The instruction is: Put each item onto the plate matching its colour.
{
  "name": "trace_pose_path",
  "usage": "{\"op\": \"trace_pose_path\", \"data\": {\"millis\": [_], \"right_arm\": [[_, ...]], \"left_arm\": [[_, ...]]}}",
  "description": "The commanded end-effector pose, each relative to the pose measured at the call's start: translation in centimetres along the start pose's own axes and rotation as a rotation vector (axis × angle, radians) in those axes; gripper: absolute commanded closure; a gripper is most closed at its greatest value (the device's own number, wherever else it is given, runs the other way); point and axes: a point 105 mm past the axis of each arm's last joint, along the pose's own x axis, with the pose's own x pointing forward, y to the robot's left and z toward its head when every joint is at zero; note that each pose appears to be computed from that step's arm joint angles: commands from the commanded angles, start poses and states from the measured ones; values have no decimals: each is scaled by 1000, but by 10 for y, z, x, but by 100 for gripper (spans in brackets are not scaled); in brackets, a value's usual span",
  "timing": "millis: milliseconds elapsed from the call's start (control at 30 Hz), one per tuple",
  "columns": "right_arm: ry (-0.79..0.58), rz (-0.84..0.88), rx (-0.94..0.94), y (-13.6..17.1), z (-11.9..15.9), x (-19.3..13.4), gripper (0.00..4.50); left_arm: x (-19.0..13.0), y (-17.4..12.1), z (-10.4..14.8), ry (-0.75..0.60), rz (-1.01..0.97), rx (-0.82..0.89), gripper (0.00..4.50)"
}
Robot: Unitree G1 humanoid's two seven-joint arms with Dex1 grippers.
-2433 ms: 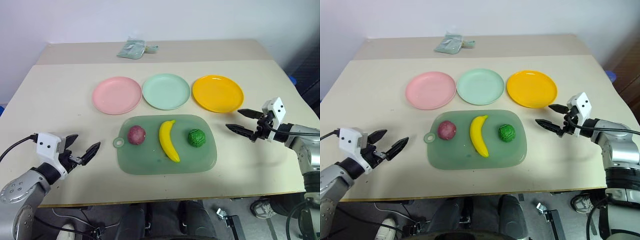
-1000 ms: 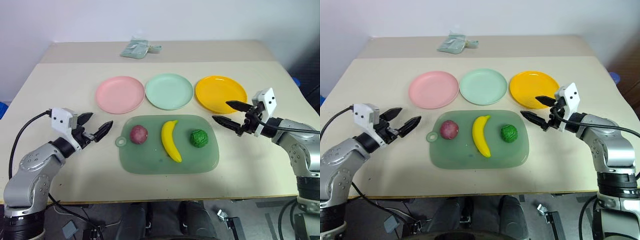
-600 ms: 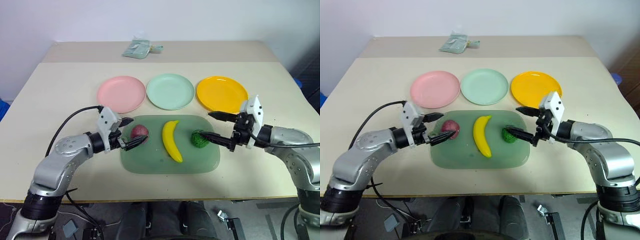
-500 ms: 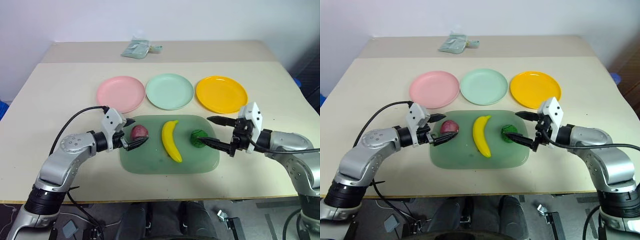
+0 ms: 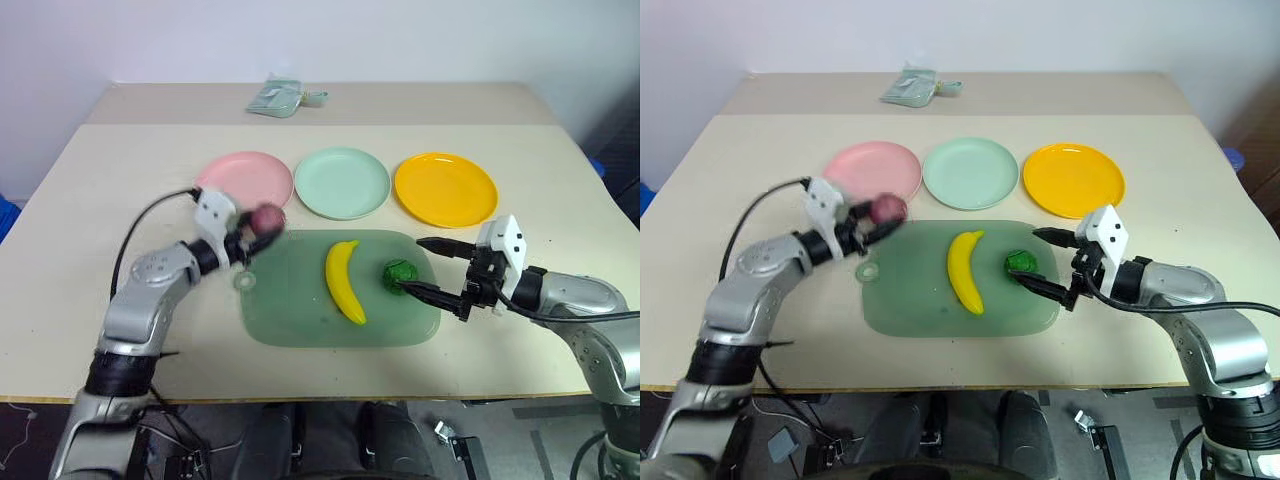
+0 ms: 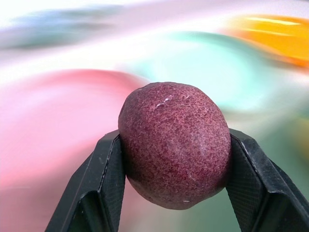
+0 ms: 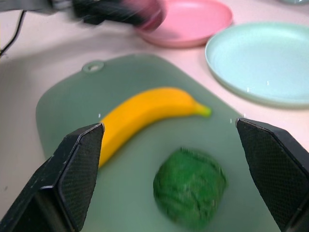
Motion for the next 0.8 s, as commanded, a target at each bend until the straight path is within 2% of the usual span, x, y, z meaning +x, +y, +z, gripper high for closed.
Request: {"op": "trace_pose_path", "data": {"millis": [33,133,267,333,433,600,700,800], "right_arm": [[-35,-14,-43,-5,9,5,0],[-46,-9,-48,-5,9,10,0],[-58,-12,-53,-4,10,13,0],[-58,-16,-54,-4,10,12,0],[-41,-39,-34,-5,7,11,0],[-38,-68,-16,-4,10,14,0],[-50,-74,-7,0,18,20,0],[0,-79,4,9,19,33,0]], "left_arm": [[10,42,-9,71,292,-40,223],[23,44,-11,100,349,-50,223],[35,34,-4,75,301,-102,223],[36,32,-2,55,269,-147,123],[33,32,6,16,244,-167,2],[16,39,23,-76,221,-125,2],[-5,50,33,-143,221,-70,2],[-34,46,44,-215,116,43,2]]}}
